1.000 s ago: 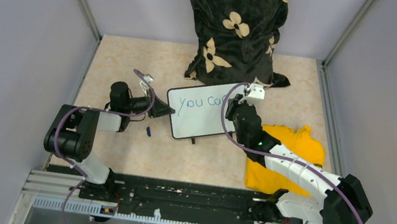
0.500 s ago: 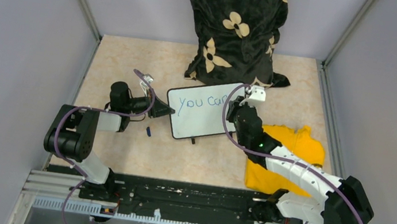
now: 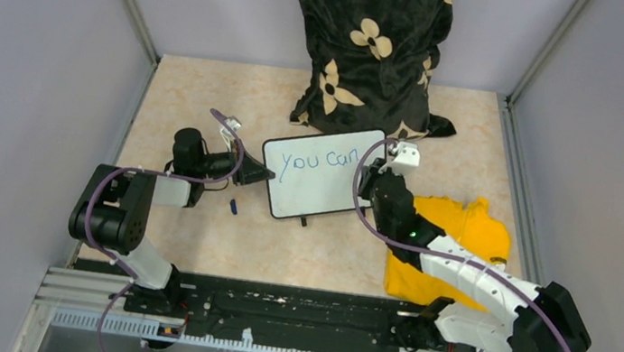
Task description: Write a sentence on the whiteboard
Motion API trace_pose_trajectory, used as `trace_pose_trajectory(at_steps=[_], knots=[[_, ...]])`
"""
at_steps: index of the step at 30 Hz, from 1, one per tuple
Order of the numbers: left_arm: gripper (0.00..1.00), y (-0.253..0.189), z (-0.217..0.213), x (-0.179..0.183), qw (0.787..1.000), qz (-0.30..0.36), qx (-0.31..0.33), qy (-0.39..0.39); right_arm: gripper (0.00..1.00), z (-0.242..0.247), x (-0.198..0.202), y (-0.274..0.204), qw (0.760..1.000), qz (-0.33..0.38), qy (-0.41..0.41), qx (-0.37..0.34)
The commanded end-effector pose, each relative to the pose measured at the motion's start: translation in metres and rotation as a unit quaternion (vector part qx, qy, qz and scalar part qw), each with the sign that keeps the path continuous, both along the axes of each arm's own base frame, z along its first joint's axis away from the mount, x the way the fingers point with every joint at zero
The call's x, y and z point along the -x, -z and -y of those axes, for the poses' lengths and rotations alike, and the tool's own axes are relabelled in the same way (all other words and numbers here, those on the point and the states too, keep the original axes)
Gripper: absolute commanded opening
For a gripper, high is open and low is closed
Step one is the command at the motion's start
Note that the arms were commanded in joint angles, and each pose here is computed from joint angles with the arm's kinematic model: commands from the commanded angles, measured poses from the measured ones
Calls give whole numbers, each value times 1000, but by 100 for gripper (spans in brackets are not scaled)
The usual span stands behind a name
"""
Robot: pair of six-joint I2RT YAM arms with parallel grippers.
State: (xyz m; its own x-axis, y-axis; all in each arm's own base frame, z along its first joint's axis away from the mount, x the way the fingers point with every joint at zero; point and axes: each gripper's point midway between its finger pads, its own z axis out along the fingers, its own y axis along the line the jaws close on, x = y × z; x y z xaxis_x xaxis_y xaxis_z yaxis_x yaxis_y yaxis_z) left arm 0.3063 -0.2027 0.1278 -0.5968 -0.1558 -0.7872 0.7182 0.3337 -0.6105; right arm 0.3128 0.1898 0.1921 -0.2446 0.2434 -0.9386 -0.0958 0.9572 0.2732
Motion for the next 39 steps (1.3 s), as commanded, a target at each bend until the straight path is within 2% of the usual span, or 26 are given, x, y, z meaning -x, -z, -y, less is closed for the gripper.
trace_pose_trajectory(at_steps=[1,12,18,28,39], knots=[[9,12,1,-2,1000,-24,-13,-10,0,4,0,-8,1000,8,5,-17],[13,13,1,-2,1000,-24,-14,-11,0,-5,12,-73,996,59,-30,-57],[13,13,1,-2,1000,-24,-15,-12,0,-28,35,-91,994,87,-56,-33],[13,14,1,-2,999,-27,-16,-12,0,-104,81,-38,988,58,-142,18],[13,11,1,-3,1000,-23,-16,-14,0,-148,94,-4,983,45,-170,49]])
